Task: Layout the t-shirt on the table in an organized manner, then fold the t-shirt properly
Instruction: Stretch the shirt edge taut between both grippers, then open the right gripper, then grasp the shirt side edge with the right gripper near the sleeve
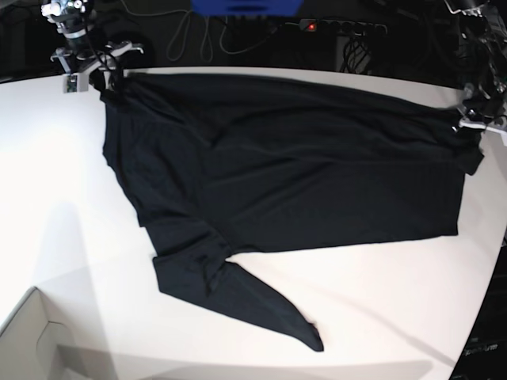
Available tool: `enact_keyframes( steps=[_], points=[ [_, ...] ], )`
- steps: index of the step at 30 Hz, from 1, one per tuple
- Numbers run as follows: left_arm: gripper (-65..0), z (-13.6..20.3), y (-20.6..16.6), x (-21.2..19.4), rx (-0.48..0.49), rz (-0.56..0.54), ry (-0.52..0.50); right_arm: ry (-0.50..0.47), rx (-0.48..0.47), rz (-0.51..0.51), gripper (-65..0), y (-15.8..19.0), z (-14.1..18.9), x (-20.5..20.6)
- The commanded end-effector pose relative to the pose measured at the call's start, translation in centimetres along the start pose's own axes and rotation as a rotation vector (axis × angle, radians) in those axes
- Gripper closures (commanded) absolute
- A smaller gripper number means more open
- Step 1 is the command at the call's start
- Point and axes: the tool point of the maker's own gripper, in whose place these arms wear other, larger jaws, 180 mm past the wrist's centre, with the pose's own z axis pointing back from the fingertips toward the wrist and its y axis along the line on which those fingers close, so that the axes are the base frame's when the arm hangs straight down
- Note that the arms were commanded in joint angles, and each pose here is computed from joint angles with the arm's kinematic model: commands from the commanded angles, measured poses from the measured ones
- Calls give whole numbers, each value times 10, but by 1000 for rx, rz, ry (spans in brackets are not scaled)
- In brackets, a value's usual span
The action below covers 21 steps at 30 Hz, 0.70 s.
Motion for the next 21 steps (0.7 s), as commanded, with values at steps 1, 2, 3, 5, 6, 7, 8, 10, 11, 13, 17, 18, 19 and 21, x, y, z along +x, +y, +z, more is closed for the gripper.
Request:
enact_keyframes(
  steps=[1,2,3,5,6,7,8,10,11,13,17,18,19,21],
  points=[
    [-210,4,4,14,2,-14,-36,-50,-1,3,-262,-2,4,13],
    [-235,6,5,11,6,-19,-30,-49,-7,4,-279,-4,5,13],
    [-262,7,7,9,8,-22,-25,-54,-25,2,-289,-10,6,14],
    [-299,9,6,10,7,-28,-29,-71,-54,-4,-290,-19,9,20],
    [-316,10,5,11,5,-32,-34,-86,-68,-6,-290,-23,9,25],
    [-326,11,3,14,1,-36,-41,-96,-85,-11,-290,-28,10,28],
    [-331,11,3,16,1,-37,-46,-108,-98,-14,-290,-32,11,31],
    [-331,13,3,19,1,-39,-55,-135,-114,-12,-291,-36,10,42],
    [-331,15,7,23,10,-32,-66,-147,-114,-10,-293,-36,9,47],
    [-331,18,13,31,23,-17,-93,-173,-118,3,-294,-37,9,58],
    [-332,26,18,45,35,0,-124,-229,-118,27,-294,-34,9,81],
    [-332,26,18,49,35,9,-130,-240,-115,28,-294,-33,7,86],
    [-332,25,15,57,29,18,-146,-254,-115,29,-294,-32,5,91],
    [-332,25,12,69,23,35,-167,-286,-112,29,-294,-31,0,105]
  ],
)
